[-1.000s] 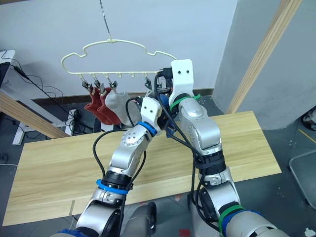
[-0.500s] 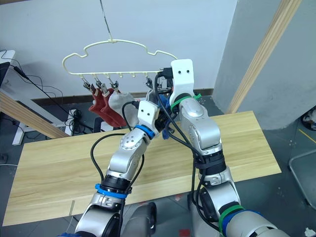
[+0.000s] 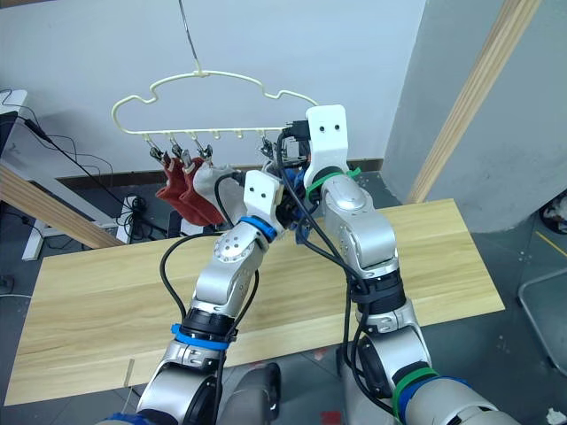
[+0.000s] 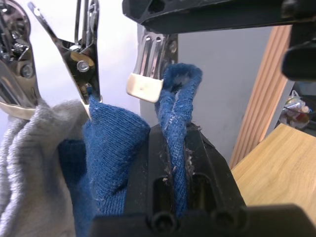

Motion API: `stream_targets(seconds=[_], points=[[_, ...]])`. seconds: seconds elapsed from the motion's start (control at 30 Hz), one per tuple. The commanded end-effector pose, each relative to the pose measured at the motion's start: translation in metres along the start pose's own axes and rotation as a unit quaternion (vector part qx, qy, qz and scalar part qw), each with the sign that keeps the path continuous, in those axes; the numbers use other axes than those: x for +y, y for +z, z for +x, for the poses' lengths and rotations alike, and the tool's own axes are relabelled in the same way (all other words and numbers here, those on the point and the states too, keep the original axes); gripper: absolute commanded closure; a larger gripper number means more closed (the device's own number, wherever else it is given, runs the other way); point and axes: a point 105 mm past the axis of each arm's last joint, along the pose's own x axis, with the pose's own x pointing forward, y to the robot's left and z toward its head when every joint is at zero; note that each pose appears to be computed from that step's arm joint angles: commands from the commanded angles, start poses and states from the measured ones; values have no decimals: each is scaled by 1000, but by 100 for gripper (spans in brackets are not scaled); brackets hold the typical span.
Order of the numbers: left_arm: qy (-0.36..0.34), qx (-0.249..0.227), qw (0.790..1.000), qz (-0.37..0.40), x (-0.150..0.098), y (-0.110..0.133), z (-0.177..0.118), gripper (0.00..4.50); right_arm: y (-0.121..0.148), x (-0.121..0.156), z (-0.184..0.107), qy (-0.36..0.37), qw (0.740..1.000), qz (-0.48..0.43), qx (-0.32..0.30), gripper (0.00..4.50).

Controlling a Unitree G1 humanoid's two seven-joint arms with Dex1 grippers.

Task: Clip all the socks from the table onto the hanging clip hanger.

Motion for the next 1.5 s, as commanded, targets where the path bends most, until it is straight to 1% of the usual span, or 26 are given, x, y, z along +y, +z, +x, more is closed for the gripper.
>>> stream_targets(seconds=[0.03,0.2,0.43,0.73,0.8,0.83,0.9,1.0,1.03,1.1,1.17,1.2,1.23,1.3,1.33,1.43,1.5], points=[[-1,-6,1000,8,0,7,1,450,18,5,-4,7,999,2,-33,450],[8,4,1000,2,2,3,1,450,18,5,-5,7,999,4,-32,450],[6,-15,1000,-6,2,14,3,450,15,4,-5,8,1000,1,-28,450],[2,-27,1000,-10,0,19,3,450,12,6,-5,12,1000,-6,-23,450],[2,-26,1000,-10,0,19,3,450,13,5,-6,10,1000,-2,-28,393],[2,-27,1000,-10,1,19,3,450,14,5,-6,9,1000,0,-30,371],[1,-27,1000,-8,1,19,3,450,15,4,-6,5,999,2,-33,287],[0,-31,999,-7,1,20,3,450,17,2,-7,1,999,7,-35,192],[0,-33,999,-8,1,21,3,450,18,1,-7,1,999,9,-37,151],[-6,-33,999,-4,1,21,2,450,22,0,-12,6,999,11,-44,91],[-55,-19,998,17,-8,15,-4,389,27,-2,-22,21,998,6,-53,89],[-85,-11,996,31,-13,11,-9,371,27,-2,-28,35,998,1,-55,89],[-111,-5,993,44,-17,8,-14,342,27,-1,-33,46,997,-5,-54,89],[-176,4,981,84,-23,4,-31,288,25,2,-46,82,995,-22,-48,89],[-200,12,975,100,-22,1,-40,264,24,2,-52,96,994,-29,-45,72],[-251,38,958,134,-11,-3,-67,185,21,7,-73,162,985,-53,-29,1],[-271,54,949,150,3,1,-86,137,19,8,-88,205,976,-77,-15,0]])
